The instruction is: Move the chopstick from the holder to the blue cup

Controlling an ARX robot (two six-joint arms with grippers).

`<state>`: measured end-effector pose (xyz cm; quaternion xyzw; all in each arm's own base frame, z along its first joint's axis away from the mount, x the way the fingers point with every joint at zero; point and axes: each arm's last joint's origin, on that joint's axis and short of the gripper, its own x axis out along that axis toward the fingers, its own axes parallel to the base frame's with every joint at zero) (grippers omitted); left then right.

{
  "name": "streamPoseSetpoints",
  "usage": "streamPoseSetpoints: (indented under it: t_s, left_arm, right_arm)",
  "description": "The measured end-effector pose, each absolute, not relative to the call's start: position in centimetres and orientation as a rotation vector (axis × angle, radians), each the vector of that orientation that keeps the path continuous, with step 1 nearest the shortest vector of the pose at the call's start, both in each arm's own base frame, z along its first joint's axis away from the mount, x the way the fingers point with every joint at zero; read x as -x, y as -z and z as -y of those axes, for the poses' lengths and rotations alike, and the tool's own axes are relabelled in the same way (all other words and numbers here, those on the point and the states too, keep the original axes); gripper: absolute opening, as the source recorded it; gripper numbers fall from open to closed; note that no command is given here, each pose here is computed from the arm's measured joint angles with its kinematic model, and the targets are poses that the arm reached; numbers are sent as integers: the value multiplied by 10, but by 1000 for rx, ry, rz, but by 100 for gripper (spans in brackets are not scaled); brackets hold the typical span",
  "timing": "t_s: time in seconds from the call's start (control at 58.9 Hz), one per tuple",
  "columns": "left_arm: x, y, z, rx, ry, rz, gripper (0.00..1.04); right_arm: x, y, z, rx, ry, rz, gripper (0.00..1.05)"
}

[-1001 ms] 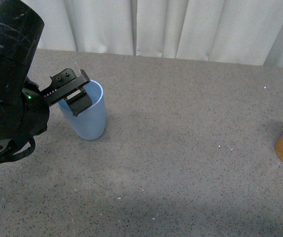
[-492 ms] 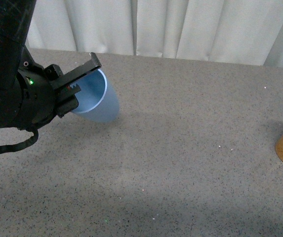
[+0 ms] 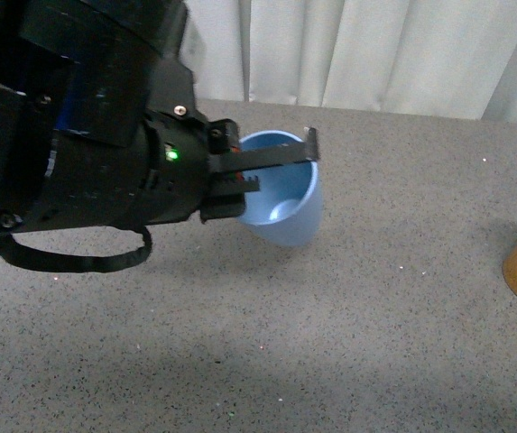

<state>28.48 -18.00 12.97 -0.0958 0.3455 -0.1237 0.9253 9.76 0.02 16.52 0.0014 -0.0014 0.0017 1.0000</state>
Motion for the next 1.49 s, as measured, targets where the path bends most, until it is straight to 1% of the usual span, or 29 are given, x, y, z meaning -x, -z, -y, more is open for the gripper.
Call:
streamPoseSetpoints:
  t_s: [0.221, 0.577, 0.696, 0.797, 0.882, 0.967, 1.001, 1.052, 1.086, 1.137, 1.154, 1.205, 1.29, 1.323, 1.34, 1.357, 1.374, 1.408, 1.493]
  left_arm:
    - [-277, -120, 206, 119, 325, -746, 4]
    - [-274, -109, 210, 75, 308, -793, 4]
    - [-274, -110, 210, 74, 309, -791, 31]
    - [-275, -111, 211, 76, 308, -788, 47]
    - [-276, -112, 211, 78, 307, -783, 57]
    - [-277, -113, 211, 81, 297, -781, 72]
    - [-278, -114, 210, 84, 294, -779, 75]
    - [-279, -116, 208, 95, 276, -772, 84]
    - [-280, -117, 207, 102, 268, -767, 88]
    - [-283, -123, 202, 140, 239, -749, 98]
    - [-284, -126, 200, 153, 230, -739, 100]
    - [-287, -135, 193, 204, 192, -710, 97]
    - [-289, -146, 181, 263, 150, -668, 98]
    - [-289, -146, 175, 233, 106, -568, 94]
    - [-289, -146, 169, 234, 71, -480, 91]
    - [-288, -146, 165, 215, 60, -440, 89]
    - [-286, -146, 157, 210, 35, -368, 85]
    - [-279, -146, 143, 175, 34, -281, 80]
    - [-258, -153, 105, 121, 36, -124, 67]
  right_arm:
    - [-98, -165, 0, -3, -3, 3, 95]
    - [-98, -165, 0, -3, -3, 3, 95]
    - [-98, -165, 0, -3, -3, 3, 95]
    - [-98, -165, 0, -3, -3, 3, 95]
    - [-98, -165, 0, -3, -3, 3, 95]
    - [-98, -165, 0, -3, -3, 3, 95]
    - [-98, -165, 0, -3, -3, 3, 95]
    - [-98, -165, 0, -3, -3, 3, 95]
    - [-98, -165, 0, -3, -3, 3, 95]
    - [-98, -165, 0, -3, -3, 3, 95]
    - [-98, -165, 0, -3, -3, 3, 95]
    - [-98, -165, 0, -3, -3, 3, 95]
    - [-98, -165, 0, -3, -3, 3, 95]
    - [-98, -165, 0, -3, -3, 3, 95]
    - [-98, -165, 0, -3, -3, 3, 95]
    - [-98, -165, 0, -3, -3, 3, 95]
    - [-98, -165, 0, -3, -3, 3, 95]
    - [-98, -165, 0, -3, -4, 3, 95]
    - [-98, -165, 0, -3, -3, 3, 95]
